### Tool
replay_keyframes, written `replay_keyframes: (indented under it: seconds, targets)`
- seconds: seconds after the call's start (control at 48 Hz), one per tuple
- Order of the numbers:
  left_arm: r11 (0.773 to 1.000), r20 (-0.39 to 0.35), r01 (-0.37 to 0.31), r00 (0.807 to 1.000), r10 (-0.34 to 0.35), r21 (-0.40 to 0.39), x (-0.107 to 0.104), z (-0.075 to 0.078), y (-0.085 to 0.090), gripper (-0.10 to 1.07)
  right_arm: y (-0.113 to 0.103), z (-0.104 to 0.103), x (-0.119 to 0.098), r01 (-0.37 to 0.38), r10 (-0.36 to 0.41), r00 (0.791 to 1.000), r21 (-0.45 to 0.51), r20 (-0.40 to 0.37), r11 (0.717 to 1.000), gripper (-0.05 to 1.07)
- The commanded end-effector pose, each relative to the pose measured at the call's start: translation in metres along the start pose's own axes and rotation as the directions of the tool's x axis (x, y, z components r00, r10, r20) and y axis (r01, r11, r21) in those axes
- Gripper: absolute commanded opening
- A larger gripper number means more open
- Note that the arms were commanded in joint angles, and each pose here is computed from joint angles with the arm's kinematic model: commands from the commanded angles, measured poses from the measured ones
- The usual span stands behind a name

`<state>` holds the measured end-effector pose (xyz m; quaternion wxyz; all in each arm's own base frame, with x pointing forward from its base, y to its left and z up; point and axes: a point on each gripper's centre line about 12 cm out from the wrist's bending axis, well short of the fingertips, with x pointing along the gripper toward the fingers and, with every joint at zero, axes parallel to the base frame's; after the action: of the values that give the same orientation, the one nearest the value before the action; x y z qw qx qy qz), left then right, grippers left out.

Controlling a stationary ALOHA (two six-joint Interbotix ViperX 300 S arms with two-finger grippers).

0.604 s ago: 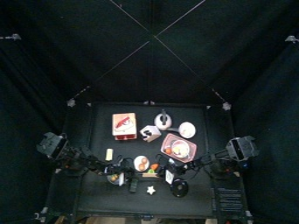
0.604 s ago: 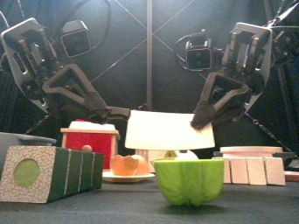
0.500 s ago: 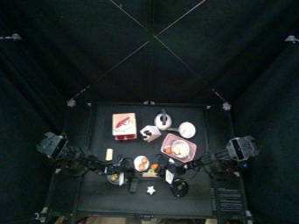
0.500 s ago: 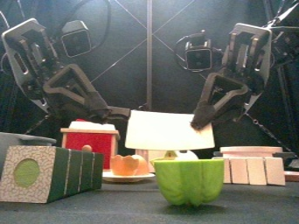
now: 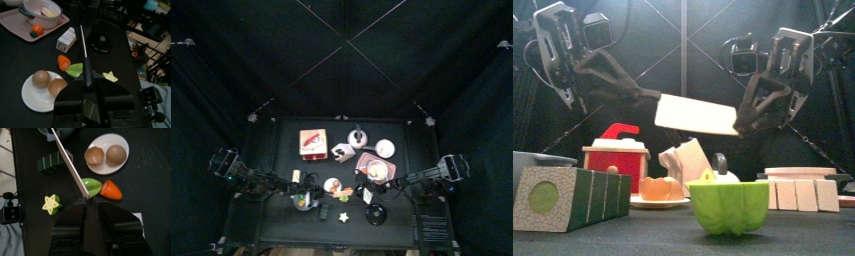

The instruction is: Place cleaver back in holder

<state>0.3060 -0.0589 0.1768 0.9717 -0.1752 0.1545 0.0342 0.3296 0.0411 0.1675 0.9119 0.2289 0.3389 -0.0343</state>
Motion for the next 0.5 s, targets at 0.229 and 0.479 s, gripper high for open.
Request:
replay_keyframes:
  seconds: [0.229,0.479]
  targets:
    - [0.997,0.126,-0.019,0.992,0.028,-0.076,-0.037,0.047,0.024,0.45,-0.029,0.041,-0.034,0.049,-0.047,0.987,-0.006,0.154,0.999,0.7]
    - [0.993,0.1,-0.044,0.993,0.056,-0.111,-0.069,0.084,0.046,0.45,-0.065,0.06,-0.042,0.133,-0.146,0.967,0.075,0.211,0.988,0.7]
